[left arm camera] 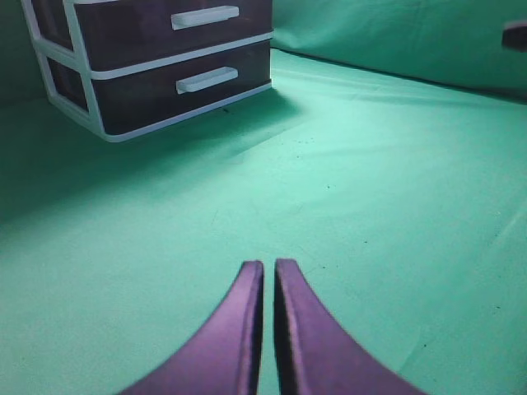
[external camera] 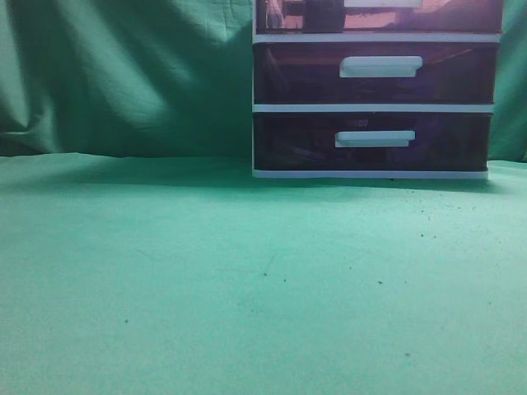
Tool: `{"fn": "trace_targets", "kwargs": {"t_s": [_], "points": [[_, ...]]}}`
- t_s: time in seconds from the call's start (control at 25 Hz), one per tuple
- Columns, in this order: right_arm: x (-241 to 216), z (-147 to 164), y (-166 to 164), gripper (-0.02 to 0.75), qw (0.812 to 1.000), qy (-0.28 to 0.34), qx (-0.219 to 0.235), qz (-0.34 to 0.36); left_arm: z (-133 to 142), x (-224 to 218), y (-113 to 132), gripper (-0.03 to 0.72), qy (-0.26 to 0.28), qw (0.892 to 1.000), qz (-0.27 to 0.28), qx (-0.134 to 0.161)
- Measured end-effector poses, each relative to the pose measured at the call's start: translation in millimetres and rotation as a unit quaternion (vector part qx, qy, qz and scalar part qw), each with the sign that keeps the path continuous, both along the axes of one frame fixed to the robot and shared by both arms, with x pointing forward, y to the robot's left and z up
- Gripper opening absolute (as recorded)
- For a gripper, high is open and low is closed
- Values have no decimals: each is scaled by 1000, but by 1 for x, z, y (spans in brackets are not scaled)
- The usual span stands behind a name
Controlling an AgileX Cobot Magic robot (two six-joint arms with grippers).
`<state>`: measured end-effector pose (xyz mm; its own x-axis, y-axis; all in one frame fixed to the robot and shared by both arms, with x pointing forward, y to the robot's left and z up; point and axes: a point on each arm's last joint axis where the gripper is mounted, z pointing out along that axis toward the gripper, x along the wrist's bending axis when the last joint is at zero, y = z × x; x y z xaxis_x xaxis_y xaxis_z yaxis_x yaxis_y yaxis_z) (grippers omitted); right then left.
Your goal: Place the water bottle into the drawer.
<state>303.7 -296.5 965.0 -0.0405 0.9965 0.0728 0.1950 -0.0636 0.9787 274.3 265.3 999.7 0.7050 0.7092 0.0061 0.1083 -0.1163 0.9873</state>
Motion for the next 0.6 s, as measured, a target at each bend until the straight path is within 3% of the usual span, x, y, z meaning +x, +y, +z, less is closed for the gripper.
{"fn": "trace_targets", "kwargs": {"t_s": [0.12, 0.24, 0.36, 0.6], "points": [[-3, -10, 4, 0, 996, 57, -54, 35, 0, 0, 0, 0, 0, 1000, 0, 0], [-7, -8, 6, 0, 994, 30, -87, 54, 0, 0, 0, 0, 0, 1000, 0, 0], [-11, -5, 4, 0, 995, 5, -88, 36, 0, 0, 0, 0, 0, 1000, 0, 0], [-11, -13, -1, 0, 997, 24, -68, -13, 0, 0, 0, 0, 0, 1000, 0, 0]]}}
